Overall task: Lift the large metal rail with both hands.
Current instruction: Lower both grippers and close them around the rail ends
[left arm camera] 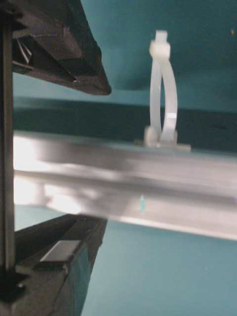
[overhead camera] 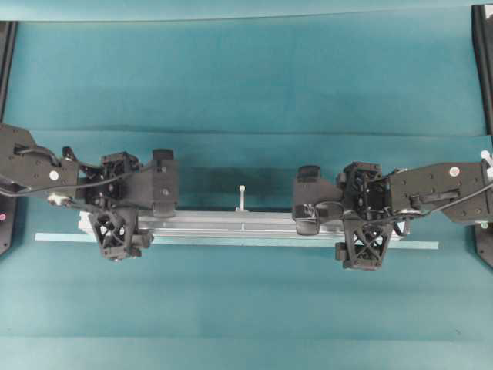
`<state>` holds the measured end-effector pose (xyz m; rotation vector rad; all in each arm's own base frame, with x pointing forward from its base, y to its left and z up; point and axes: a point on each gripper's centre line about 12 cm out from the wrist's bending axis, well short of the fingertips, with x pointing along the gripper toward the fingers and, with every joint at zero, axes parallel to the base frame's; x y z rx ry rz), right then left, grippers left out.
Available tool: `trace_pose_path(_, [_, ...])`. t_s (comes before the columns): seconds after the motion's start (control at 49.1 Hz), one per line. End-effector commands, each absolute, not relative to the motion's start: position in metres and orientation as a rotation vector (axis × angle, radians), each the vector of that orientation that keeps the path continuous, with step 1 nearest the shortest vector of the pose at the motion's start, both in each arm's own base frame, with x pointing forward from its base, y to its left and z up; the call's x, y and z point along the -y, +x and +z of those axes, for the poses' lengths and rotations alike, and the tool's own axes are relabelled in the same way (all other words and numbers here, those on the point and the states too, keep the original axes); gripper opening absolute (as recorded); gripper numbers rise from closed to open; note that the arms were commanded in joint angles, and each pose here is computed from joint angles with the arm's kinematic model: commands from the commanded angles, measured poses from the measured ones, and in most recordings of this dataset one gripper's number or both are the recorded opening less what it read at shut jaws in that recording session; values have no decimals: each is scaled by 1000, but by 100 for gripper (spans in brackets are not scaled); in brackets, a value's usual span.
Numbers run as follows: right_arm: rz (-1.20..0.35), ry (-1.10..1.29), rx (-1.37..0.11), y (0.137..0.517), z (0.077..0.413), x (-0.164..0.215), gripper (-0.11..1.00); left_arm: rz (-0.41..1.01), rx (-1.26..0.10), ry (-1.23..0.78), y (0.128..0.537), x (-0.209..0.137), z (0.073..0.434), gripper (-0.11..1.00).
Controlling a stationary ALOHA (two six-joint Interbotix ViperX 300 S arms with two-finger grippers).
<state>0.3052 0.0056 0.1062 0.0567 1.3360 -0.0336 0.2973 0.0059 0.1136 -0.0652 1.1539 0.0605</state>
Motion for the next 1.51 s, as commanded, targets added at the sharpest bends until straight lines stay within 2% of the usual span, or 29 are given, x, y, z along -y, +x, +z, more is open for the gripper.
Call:
trace_pose_path(0.0, [-29, 50, -1334, 307, 104, -6, 97, 50, -1136, -58, 301, -3, 117, 97])
trace_pose_path(0.428, [-34, 55, -1330, 308, 103, -5, 96, 55, -1134, -68, 298, -2, 113, 96])
trace_pose_path(0.55, [-36, 57, -1333, 308, 103, -4, 89, 47, -1120, -60, 299, -1, 113, 93])
trace_pose_path(0.632, [-38, 58, -1339, 308, 103, -4, 73, 49, -1116, -62, 299, -1, 114, 81])
trace_pose_path(0.733, [-38, 59, -1350, 309, 103, -4, 45, 46, -1119, -58, 298, -1, 113, 49])
trace_pose_path(0.774, [-38, 59, -1348, 310, 103, -4, 38, 47, -1116, -58, 299, -2, 114, 39])
trace_pose_path(0.795, [-37, 58, -1347, 311, 104, -4, 38, 47, -1116, -58, 299, -2, 114, 36])
trace_pose_path(1.345, [-40, 69, -1360, 312, 101, -4, 38, 42, -1113, -54, 301, 0, 115, 36])
trace_pose_path(1.487, [-41, 90, -1371, 312, 117, -6, 38, 43, -1099, -55, 305, 0, 131, 36])
